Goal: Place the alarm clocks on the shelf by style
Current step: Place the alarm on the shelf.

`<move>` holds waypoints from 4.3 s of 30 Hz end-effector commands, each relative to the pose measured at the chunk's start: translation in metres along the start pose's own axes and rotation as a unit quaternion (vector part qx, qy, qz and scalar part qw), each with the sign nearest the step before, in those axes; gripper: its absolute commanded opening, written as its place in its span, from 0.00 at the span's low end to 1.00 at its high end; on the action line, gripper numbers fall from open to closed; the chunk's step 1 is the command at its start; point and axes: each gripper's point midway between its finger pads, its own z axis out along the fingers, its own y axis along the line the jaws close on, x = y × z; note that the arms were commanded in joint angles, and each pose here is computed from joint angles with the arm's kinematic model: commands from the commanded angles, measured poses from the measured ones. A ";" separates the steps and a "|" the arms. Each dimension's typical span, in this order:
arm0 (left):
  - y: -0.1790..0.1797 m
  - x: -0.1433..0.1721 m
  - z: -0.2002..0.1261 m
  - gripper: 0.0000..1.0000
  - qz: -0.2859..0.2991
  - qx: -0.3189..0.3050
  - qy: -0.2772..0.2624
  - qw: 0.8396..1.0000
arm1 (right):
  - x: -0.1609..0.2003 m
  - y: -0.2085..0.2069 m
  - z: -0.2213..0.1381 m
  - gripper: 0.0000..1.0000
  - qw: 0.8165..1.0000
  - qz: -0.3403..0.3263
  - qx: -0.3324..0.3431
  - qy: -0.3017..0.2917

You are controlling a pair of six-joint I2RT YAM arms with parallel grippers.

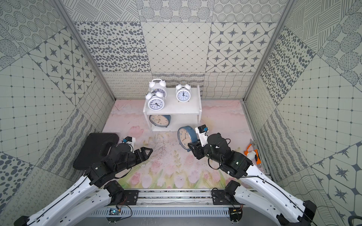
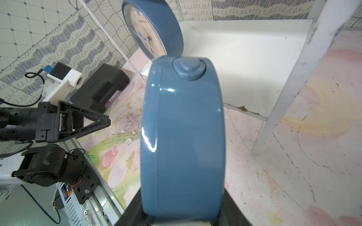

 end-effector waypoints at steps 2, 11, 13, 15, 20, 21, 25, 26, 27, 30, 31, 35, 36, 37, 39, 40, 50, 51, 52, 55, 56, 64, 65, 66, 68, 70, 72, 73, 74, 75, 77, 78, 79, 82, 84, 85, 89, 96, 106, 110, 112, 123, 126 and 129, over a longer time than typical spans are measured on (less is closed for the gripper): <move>0.000 -0.001 -0.005 0.85 0.006 0.004 -0.006 1.000 | -0.040 0.005 -0.007 0.19 0.997 -0.015 0.002 -0.080; -0.007 0.005 0.009 0.83 0.005 0.002 0.026 1.000 | -0.052 -0.008 -0.013 0.19 0.993 -0.042 0.049 -0.096; -0.006 0.006 0.012 0.83 0.003 0.004 0.026 1.000 | -0.054 -0.007 -0.013 0.20 0.993 -0.042 0.048 -0.104; -0.005 0.005 0.013 0.83 0.002 0.003 0.023 1.000 | -0.057 -0.004 -0.013 0.20 0.992 -0.041 0.040 -0.114; -0.004 0.006 0.014 0.83 0.004 0.003 0.023 1.000 | -0.062 0.005 -0.003 0.20 0.990 -0.057 0.034 -0.126; -0.005 0.005 0.014 0.83 0.005 0.004 0.022 1.000 | -0.063 0.006 -0.001 0.20 0.989 -0.062 0.037 -0.129; -0.004 0.006 0.015 0.83 0.008 0.003 0.024 1.000 | -0.069 0.013 0.006 0.20 0.984 -0.080 0.038 -0.154; -0.009 0.002 0.015 0.83 0.008 0.015 0.016 1.000 | -0.070 0.013 0.009 0.20 0.983 -0.084 0.041 -0.160; -0.010 0.002 0.016 0.83 0.007 0.016 0.016 1.000 | -0.071 0.013 0.012 0.21 0.982 -0.087 0.043 -0.165; -0.013 0.002 0.018 0.83 0.005 0.021 0.018 1.000 | -0.072 0.017 0.025 0.22 0.980 -0.101 0.038 -0.169; -0.014 0.002 0.019 0.82 0.005 0.022 0.019 1.000 | -0.072 0.018 0.029 0.22 0.980 -0.105 0.036 -0.166; -0.015 0.002 0.019 0.82 0.008 0.022 0.023 0.999 | -0.068 0.019 0.049 0.22 0.981 -0.114 0.042 -0.150; -0.016 0.002 0.019 0.82 0.008 0.022 0.022 0.999 | -0.067 0.018 0.052 0.22 0.981 -0.114 0.044 -0.150; -0.016 0.002 0.019 0.82 0.010 0.023 0.022 0.999 | -0.067 0.016 0.054 0.22 0.981 -0.114 0.049 -0.151; -0.016 0.001 0.018 0.82 0.010 0.023 0.021 0.999 | -0.067 0.014 0.058 0.22 0.980 -0.115 0.055 -0.152; -0.017 0.001 0.018 0.82 0.010 0.023 0.022 0.999 | -0.068 0.014 0.058 0.22 0.980 -0.114 0.056 -0.154; -0.019 0.001 0.022 0.81 0.012 0.021 0.026 0.999 | -0.069 0.001 0.068 0.23 0.979 -0.111 0.085 -0.149; -0.019 0.001 0.022 0.81 0.013 0.021 0.027 0.999 | -0.068 -0.001 0.070 0.24 0.979 -0.108 0.086 -0.148; -0.020 0.001 0.023 0.81 0.013 0.021 0.028 0.999 | -0.068 0.000 0.071 0.24 0.980 -0.108 0.084 -0.146; -0.021 0.002 0.024 0.81 0.014 0.023 0.031 0.999 | -0.069 -0.001 0.074 0.25 0.980 -0.104 0.084 -0.146; -0.021 0.002 0.024 0.81 0.015 0.024 0.032 0.999 | -0.069 -0.002 0.075 0.25 0.980 -0.104 0.085 -0.146; -0.019 0.004 0.025 0.80 0.016 0.023 0.033 0.999 | -0.065 -0.011 0.084 0.28 0.981 -0.098 0.092 -0.138; -0.019 0.004 0.025 0.80 0.016 0.023 0.033 0.999 | -0.064 -0.012 0.086 0.29 0.982 -0.098 0.092 -0.136; -0.018 0.004 0.025 0.80 0.016 0.023 0.034 0.999 | -0.064 -0.013 0.087 0.29 0.982 -0.098 0.093 -0.135; -0.017 0.004 0.025 0.80 0.016 0.023 0.033 0.999 | -0.062 -0.015 0.091 0.30 0.982 -0.098 0.094 -0.130; -0.017 0.005 0.025 0.80 0.016 0.023 0.033 0.999 | -0.063 -0.017 0.093 0.32 0.982 -0.097 0.096 -0.129; -0.017 0.005 0.025 0.80 0.016 0.022 0.033 0.999 | -0.062 -0.018 0.095 0.34 0.982 -0.096 0.096 -0.128; -0.016 0.005 0.025 0.80 0.017 0.022 0.033 0.999 | -0.063 -0.018 0.095 0.35 0.983 -0.095 0.096 -0.128; -0.016 0.005 0.025 0.80 0.017 0.022 0.033 0.999 | -0.063 -0.019 0.096 0.36 0.983 -0.095 0.096 -0.127; -0.016 0.005 0.025 0.79 0.017 0.022 0.032 0.999 | -0.063 -0.019 0.097 0.37 0.983 -0.095 0.096 -0.126; -0.015 0.006 0.025 0.80 0.018 0.021 0.033 0.999 | -0.064 -0.020 0.098 0.39 0.983 -0.095 0.097 -0.126; -0.015 0.006 0.025 0.80 0.017 0.021 0.033 0.999 | -0.064 -0.020 0.098 0.41 0.983 -0.095 0.098 -0.126; -0.015 0.006 0.025 0.79 0.018 0.021 0.032 0.999 | -0.064 -0.020 0.098 0.42 0.983 -0.094 0.099 -0.126; -0.013 0.006 0.026 0.79 0.018 0.019 0.033 0.999 | -0.065 -0.022 0.098 0.49 0.982 -0.091 0.102 -0.127; -0.013 0.006 0.026 0.79 0.017 0.019 0.033 0.999 | -0.065 -0.022 0.097 0.54 0.982 -0.090 0.101 -0.128; -0.013 0.007 0.026 0.79 0.017 0.019 0.033 0.999 | -0.065 -0.022 0.097 0.56 0.983 -0.090 0.102 -0.127; -0.013 0.007 0.026 0.79 0.016 0.020 0.033 0.999 | -0.066 -0.022 0.097 0.59 0.982 -0.090 0.104 -0.128; -0.012 0.007 0.027 0.79 0.015 0.019 0.032 0.999 | -0.070 -0.024 0.094 0.55 0.981 -0.088 0.112 -0.134; -0.011 0.007 0.027 0.78 0.015 0.019 0.032 0.999 | -0.077 -0.022 0.097 0.44 0.980 -0.096 0.110 -0.134; -0.010 0.008 0.027 0.78 0.015 0.018 0.033 0.999 | -0.079 -0.023 0.100 0.50 0.980 -0.099 0.113 -0.132; -0.010 0.008 0.027 0.78 0.015 0.018 0.032 0.999 | -0.079 -0.024 0.101 0.53 0.980 -0.099 0.116 -0.132; -0.010 0.008 0.027 0.78 0.016 0.017 0.031 0.999 | -0.078 -0.028 0.097 0.66 0.978 -0.091 0.122 -0.139; -0.009 0.008 0.027 0.78 0.015 0.018 0.032 0.999 | -0.077 -0.029 0.090 0.68 0.978 -0.085 0.124 -0.146; -0.009 0.009 0.028 0.78 0.014 0.019 0.033 0.999 | -0.076 -0.030 0.081 0.69 0.978 -0.078 0.123 -0.151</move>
